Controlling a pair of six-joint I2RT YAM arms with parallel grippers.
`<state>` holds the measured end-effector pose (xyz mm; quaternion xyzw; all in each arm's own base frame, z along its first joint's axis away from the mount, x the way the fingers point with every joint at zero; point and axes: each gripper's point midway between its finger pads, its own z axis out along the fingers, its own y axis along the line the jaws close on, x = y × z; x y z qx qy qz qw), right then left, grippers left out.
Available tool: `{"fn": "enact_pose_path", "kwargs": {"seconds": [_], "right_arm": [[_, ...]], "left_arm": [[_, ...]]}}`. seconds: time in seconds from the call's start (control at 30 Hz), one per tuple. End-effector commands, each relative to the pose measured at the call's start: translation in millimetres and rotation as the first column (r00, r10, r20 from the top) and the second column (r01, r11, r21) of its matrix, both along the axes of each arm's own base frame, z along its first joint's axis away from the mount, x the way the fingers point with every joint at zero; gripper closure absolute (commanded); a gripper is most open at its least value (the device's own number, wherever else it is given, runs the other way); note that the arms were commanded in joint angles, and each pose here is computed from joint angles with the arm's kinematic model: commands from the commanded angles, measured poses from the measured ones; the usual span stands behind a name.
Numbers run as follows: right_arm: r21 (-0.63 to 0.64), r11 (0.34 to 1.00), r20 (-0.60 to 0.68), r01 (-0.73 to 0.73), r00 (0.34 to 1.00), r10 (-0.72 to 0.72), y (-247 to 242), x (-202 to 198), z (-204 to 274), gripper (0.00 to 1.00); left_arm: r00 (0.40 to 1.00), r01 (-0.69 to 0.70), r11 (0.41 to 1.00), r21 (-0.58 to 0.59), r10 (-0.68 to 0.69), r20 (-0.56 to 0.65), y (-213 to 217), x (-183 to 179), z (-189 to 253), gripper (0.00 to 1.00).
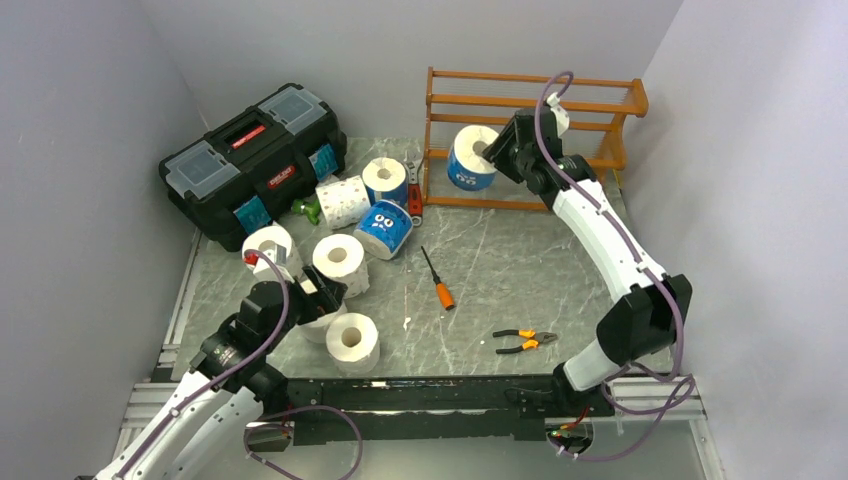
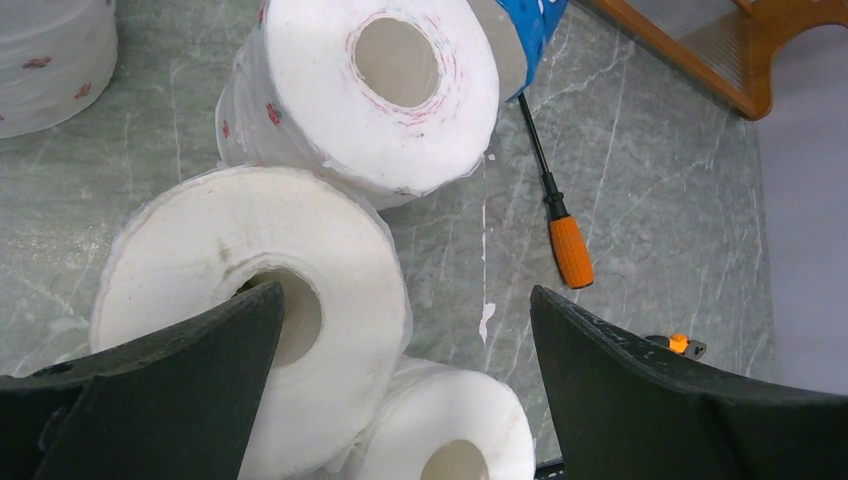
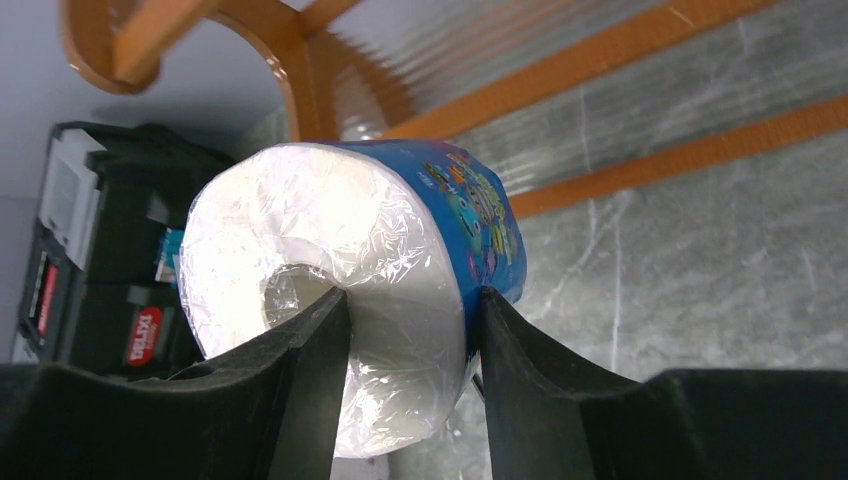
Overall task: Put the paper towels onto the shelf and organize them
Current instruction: Pick up the paper towel from the center of the board, then place the paper towel on the shelf.
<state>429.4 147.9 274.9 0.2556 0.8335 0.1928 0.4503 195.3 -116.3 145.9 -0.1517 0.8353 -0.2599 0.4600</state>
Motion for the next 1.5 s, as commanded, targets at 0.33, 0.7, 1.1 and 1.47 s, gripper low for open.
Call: {"fn": "enact_pose_path", "kwargs": {"seconds": [0.33,0.7,1.1,1.47], "right_arm": [[0.028,1.000,0.110,0.005,0.994,-0.008,14.6,54.7,46.7,0.68],[0.059,0.998,0.081,0.015,0.996,-0.020,24.7,75.8,36.6,0.68],[0.071,0.997,0.069,0.032,0.997,-0.037,30.8,95.0,32.3,0.68],[0.092,0.994,0.063,0.052,0.996,-0.058,33.8,104.9,28.3,0.66]], "left_arm": [[1.000,-0.005,1.000,-0.011,0.005,0.029,1.1,0.8,15.3,0.01],[1.000,0.018,1.000,-0.016,-0.018,0.009,-5.4,1.9,15.0,0.00],[1.000,0.013,1.000,-0.018,-0.013,0.019,-3.1,0.5,17.1,0.01],[1.000,0.018,1.000,-0.022,-0.018,0.011,-6.4,2.6,15.7,0.01]]}}
